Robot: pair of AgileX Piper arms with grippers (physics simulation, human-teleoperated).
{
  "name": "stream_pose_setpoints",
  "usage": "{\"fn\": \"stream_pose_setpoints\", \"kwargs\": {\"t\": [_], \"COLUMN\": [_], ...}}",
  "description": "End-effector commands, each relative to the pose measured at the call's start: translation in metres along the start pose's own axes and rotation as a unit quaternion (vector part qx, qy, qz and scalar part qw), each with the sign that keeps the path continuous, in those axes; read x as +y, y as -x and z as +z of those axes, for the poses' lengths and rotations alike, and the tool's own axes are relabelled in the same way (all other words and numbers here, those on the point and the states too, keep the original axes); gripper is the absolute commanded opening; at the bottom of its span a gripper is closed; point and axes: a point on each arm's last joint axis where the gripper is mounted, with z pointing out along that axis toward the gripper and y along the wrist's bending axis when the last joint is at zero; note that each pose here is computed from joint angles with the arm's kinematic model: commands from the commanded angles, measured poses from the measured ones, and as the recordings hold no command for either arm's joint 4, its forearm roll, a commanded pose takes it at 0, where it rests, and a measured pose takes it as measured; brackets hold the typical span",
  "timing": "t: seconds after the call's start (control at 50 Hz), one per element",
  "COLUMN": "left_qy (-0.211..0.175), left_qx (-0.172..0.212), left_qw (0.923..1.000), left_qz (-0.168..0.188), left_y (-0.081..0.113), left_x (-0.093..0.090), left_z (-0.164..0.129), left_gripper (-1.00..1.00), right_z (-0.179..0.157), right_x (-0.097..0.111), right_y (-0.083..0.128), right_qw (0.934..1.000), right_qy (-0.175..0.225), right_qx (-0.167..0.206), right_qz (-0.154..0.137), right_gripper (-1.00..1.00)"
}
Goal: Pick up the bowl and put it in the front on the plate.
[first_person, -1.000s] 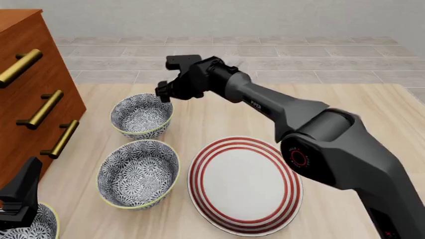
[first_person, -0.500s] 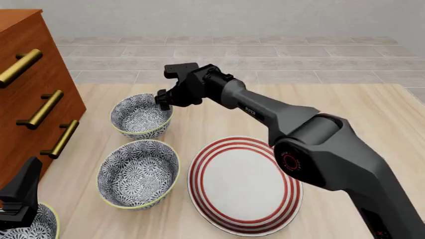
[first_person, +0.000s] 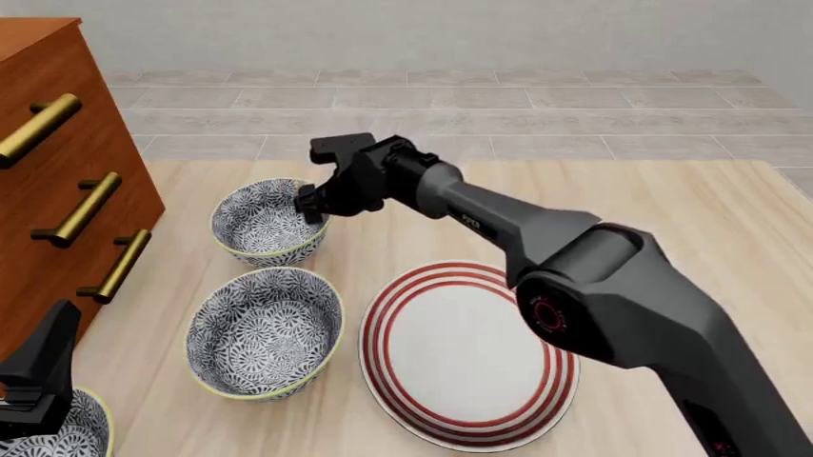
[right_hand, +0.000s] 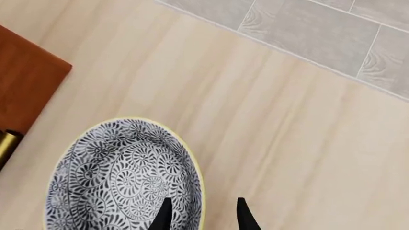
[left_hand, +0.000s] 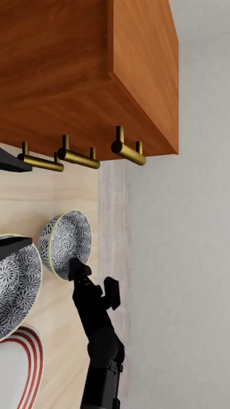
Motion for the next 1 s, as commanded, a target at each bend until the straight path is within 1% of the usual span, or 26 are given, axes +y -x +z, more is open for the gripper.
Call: {"fn": "stream_pose_setpoints", "kwargs": {"t": [0.02, 0.34, 0.36, 0.8, 1.0], "left_qy": [0.000, 0.000, 0.000, 0.000, 0.000], "left_qx": [0.000, 0.000, 0.000, 0.000, 0.000], "left_qw": [1.0000, 1.0000, 1.0000, 1.0000, 1.0000], "left_qz": [0.000, 0.000, 0.000, 0.000, 0.000], "left_y": [0.000, 0.000, 0.000, 0.000, 0.000], "left_x": [0.000, 0.000, 0.000, 0.000, 0.000], "left_z": [0.000, 0.000, 0.000, 0.000, 0.000], "left_gripper": [1.00, 1.00, 1.00, 1.00, 1.00], "right_z": [0.005, 0.008, 0.008, 0.007, -0.001], "right_x": [0.002, 0.002, 0.003, 0.003, 0.003], "right_y": [-0.004, -0.004, -0.004, 0.002, 0.014], "right_qw": [1.0000, 0.9999, 0.9999, 0.9999, 0.9999], "right_qy": [0.000, 0.000, 0.000, 0.001, 0.003], "right_qx": [0.006, 0.010, 0.010, 0.001, -0.014], "right_qz": [-0.002, -0.006, -0.005, -0.010, -0.008], "right_gripper": [1.00, 1.00, -1.00, -1.00, -1.00]}}
